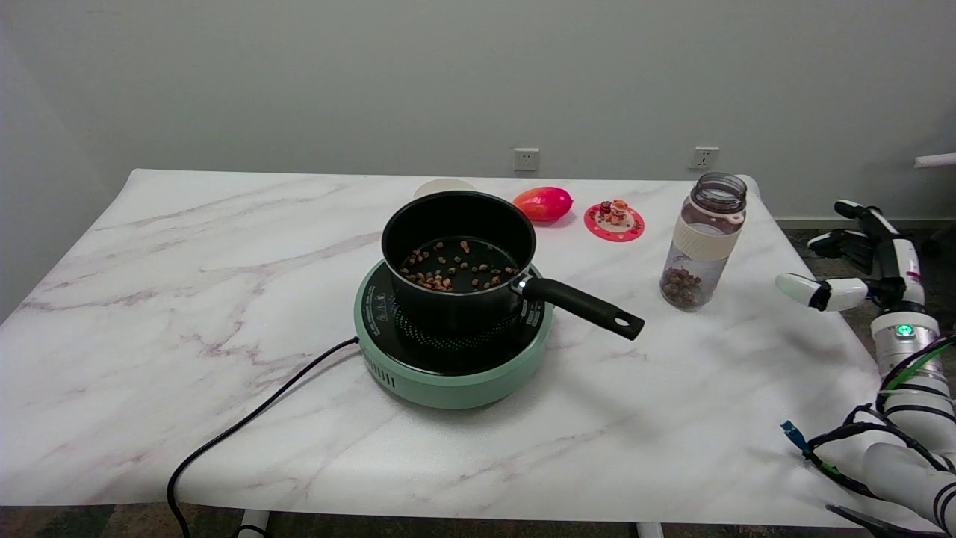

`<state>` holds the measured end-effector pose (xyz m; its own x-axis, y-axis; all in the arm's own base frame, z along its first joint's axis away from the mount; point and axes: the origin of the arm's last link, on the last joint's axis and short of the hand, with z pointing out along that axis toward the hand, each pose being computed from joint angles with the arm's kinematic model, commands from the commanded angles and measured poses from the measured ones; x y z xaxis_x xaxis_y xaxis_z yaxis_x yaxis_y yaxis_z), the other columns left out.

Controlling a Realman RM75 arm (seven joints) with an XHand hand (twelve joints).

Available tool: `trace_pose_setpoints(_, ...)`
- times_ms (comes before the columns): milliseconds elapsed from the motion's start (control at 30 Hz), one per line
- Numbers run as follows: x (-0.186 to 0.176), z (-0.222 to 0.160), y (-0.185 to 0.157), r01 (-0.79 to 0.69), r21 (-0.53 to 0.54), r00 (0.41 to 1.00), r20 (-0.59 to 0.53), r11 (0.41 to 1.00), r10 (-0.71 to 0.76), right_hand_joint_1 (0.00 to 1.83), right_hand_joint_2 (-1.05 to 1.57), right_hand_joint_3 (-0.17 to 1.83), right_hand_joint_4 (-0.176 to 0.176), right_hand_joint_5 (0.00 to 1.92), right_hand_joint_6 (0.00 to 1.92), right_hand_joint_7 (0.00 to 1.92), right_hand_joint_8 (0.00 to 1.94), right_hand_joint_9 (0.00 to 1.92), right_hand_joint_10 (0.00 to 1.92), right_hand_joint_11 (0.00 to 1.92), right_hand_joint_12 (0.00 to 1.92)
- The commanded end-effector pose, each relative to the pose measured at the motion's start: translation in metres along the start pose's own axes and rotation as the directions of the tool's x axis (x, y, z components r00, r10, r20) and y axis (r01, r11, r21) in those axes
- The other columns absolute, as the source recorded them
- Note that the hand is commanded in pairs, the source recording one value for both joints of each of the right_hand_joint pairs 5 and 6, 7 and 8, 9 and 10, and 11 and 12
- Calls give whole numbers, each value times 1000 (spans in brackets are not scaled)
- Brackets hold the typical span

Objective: Place the bottle onto the table.

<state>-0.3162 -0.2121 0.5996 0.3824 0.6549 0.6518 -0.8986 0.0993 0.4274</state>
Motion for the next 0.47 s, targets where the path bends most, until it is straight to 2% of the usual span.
trace_pose_setpoints(33,46,7,-2,25,-8,994,-103,1000,-26,1274,-301,945,0,386,386,987,987,821,821,727,727)
trace_pose_setpoints(467,47,8,-13,36,57,994,-105,998,-30,1283,-254,967,0,406,406,1006,1006,850,850,740,740)
